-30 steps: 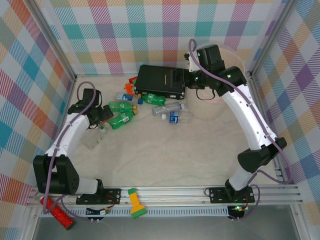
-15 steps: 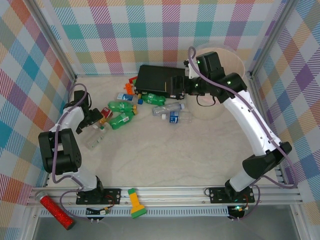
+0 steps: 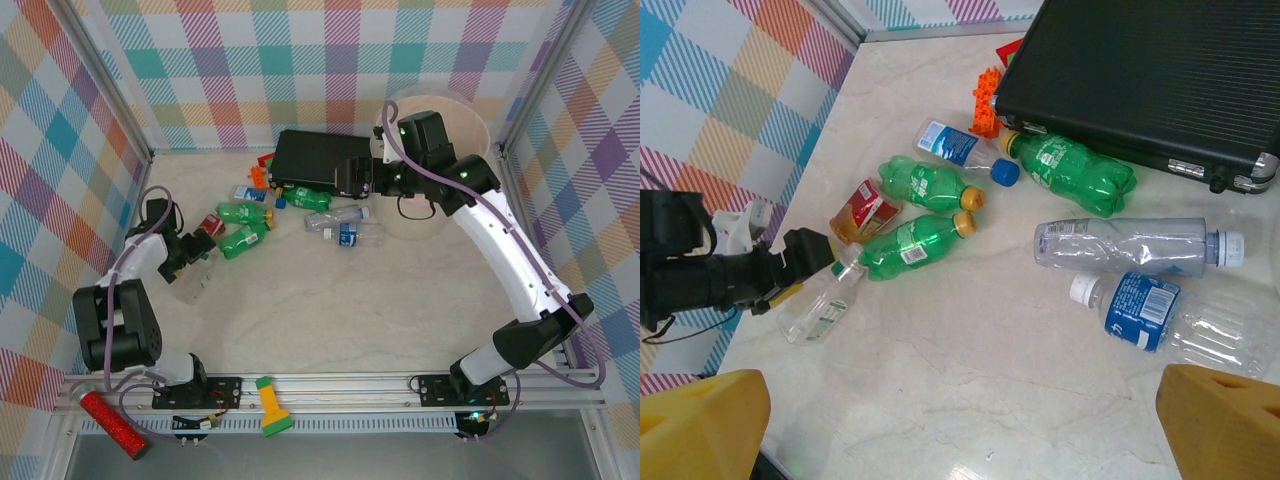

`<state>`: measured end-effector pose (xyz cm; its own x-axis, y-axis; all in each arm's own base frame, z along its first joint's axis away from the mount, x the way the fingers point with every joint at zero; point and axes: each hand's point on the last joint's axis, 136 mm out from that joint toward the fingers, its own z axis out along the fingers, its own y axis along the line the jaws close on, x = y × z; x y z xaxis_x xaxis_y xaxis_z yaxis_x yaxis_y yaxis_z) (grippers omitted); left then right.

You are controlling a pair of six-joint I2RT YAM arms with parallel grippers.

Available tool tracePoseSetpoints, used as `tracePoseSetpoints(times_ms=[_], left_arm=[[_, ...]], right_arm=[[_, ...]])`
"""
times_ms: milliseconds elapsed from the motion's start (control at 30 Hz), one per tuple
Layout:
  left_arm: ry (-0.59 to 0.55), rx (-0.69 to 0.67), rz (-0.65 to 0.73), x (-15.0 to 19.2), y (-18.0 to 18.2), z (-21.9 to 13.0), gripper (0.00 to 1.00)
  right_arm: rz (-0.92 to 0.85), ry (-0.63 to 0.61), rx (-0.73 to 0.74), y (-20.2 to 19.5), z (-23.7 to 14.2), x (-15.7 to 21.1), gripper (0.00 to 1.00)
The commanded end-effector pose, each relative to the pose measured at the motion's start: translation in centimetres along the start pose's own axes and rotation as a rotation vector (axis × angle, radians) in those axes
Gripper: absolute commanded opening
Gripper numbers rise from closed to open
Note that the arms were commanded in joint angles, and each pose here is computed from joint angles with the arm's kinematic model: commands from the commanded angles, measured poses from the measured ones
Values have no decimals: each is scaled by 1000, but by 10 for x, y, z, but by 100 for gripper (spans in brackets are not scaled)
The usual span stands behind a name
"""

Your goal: Put the plastic bottles in the bin

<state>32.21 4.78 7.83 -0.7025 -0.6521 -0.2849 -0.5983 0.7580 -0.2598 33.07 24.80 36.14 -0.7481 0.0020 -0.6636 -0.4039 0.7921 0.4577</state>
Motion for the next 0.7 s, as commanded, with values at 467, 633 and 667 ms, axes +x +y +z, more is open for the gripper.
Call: tracePoseSetpoints(times_ms=[467, 633, 667], left_arm=[[97, -17, 36, 86, 4, -11, 100], [88, -133, 70, 93, 16, -6, 97], [92, -148, 71, 93, 17, -3, 96]], right_arm=[[16, -15, -66, 11, 6, -1, 99], [25, -17, -60, 9, 3, 2, 99], [27, -18, -59, 9, 3, 2, 99]])
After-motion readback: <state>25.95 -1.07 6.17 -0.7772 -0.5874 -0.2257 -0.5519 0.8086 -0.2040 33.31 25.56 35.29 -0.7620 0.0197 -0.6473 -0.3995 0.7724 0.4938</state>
